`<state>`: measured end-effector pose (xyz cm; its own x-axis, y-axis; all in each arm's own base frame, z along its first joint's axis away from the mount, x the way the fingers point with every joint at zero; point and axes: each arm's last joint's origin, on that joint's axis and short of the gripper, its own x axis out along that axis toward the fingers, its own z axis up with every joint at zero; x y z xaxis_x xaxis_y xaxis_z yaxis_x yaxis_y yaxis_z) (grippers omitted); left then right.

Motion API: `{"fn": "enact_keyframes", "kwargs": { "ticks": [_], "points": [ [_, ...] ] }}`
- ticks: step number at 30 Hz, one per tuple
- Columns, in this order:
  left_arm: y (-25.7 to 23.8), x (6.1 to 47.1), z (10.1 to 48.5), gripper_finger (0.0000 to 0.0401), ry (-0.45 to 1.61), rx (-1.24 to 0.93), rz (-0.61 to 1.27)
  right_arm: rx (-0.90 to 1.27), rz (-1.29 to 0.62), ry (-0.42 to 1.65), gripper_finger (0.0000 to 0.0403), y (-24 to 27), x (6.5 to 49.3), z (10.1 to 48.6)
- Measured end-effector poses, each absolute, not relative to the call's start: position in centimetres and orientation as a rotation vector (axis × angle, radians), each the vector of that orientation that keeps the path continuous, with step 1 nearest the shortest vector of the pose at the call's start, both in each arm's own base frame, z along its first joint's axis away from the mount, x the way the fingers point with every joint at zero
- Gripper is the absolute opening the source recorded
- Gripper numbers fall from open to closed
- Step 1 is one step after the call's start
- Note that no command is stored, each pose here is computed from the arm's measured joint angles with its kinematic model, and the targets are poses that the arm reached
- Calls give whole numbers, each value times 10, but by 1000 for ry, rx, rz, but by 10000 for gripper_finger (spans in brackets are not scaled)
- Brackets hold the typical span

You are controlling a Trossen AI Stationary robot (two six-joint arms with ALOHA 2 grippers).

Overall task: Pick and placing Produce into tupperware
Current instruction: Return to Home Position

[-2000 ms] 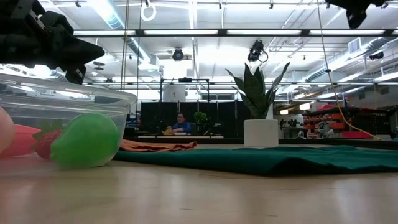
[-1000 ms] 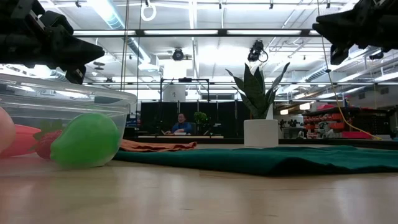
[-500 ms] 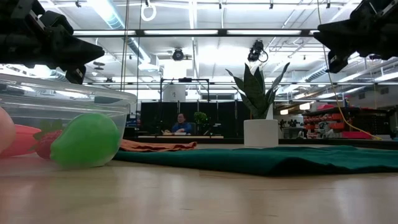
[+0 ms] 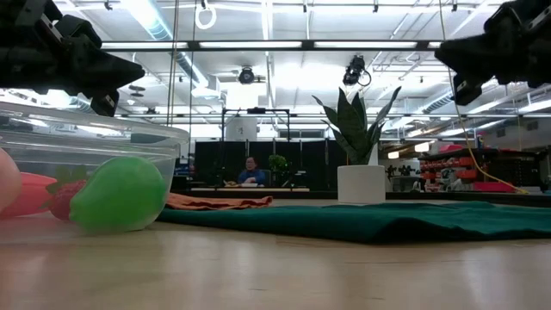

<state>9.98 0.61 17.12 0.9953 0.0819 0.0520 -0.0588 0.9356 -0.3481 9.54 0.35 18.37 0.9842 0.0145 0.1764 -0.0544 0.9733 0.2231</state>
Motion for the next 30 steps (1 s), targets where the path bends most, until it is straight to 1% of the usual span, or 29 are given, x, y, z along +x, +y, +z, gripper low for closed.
{"fn": "enact_keyframes", "kwargs": {
  "ticks": [6, 12, 17, 24, 30],
  "points": [
    [6, 100, 171, 36, -67, -354, 72, 204, 62, -49, 14, 5, 97, 172],
    [6, 100, 171, 44, -68, -353, 72, 128, 76, -37, 5, 5, 97, 171],
    [6, 100, 171, 38, -68, -353, 72, 56, 56, -29, 2, 5, 97, 170],
    [6, 100, 171, 30, -68, -354, 72, 66, 52, 5, 2, 5, 99, 167],
    [6, 100, 171, 36, -68, -353, 72, 70, 42, 33, 1, 5, 100, 169]
  ]
}}
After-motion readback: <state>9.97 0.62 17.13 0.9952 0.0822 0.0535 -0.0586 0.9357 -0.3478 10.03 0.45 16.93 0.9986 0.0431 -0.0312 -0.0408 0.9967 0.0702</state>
